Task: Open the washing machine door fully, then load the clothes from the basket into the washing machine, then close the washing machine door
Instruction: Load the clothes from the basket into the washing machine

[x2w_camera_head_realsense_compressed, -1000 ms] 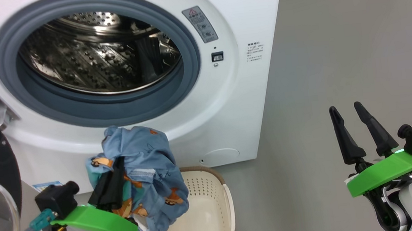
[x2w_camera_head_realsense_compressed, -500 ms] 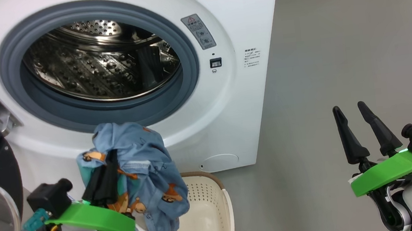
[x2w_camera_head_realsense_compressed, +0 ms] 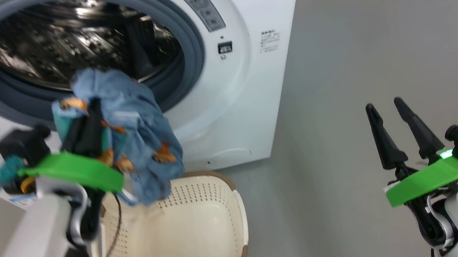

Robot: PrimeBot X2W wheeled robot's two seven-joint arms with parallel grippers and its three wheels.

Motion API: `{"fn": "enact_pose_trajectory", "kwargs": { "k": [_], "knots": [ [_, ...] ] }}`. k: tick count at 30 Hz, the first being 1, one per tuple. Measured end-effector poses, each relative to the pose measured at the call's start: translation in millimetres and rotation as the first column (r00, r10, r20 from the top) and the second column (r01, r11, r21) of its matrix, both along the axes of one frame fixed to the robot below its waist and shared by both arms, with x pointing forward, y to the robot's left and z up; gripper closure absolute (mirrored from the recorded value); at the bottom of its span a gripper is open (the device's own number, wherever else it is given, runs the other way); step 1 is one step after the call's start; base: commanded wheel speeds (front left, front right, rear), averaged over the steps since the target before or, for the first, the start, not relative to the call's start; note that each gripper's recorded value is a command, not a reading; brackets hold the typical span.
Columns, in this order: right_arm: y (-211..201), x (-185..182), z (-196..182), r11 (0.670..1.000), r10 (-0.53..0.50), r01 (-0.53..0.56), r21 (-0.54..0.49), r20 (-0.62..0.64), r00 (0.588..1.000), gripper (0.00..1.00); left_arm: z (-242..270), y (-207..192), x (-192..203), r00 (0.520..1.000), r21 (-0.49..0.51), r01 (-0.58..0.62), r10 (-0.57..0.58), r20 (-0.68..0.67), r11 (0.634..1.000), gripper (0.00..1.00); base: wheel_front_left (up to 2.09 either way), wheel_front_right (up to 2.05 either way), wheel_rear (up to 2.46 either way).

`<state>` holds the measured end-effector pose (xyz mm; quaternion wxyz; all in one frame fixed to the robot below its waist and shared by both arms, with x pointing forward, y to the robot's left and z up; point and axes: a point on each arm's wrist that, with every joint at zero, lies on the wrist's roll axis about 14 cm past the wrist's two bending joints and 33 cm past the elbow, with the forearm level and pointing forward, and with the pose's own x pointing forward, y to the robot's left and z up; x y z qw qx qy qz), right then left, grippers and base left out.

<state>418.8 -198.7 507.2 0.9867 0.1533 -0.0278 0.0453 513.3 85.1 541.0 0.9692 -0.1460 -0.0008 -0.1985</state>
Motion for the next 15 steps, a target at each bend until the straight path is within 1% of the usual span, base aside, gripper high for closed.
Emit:
{"fn": "enact_pose_trajectory", "kwargs": {
  "k": [7, 15],
  "knots": [
    [-5.3, 15.9, -12.8, 1.000, -0.017, 0.017, -0.015, -0.023, 1.000, 0.00, -4.2, -5.2, 58.8, 1.000, 0.045, 0.010, -0.010, -0.007, 0.999, 1.00, 0.00, 0.00, 0.00],
    [-6.7, 33.7, -40.4, 0.999, -0.042, 0.040, -0.025, -0.075, 0.996, 0.00, -31.6, -2.1, 123.0, 0.999, 0.104, -0.015, 0.019, -0.043, 0.994, 1.00, 0.00, 0.00, 0.00]
  ]
}}
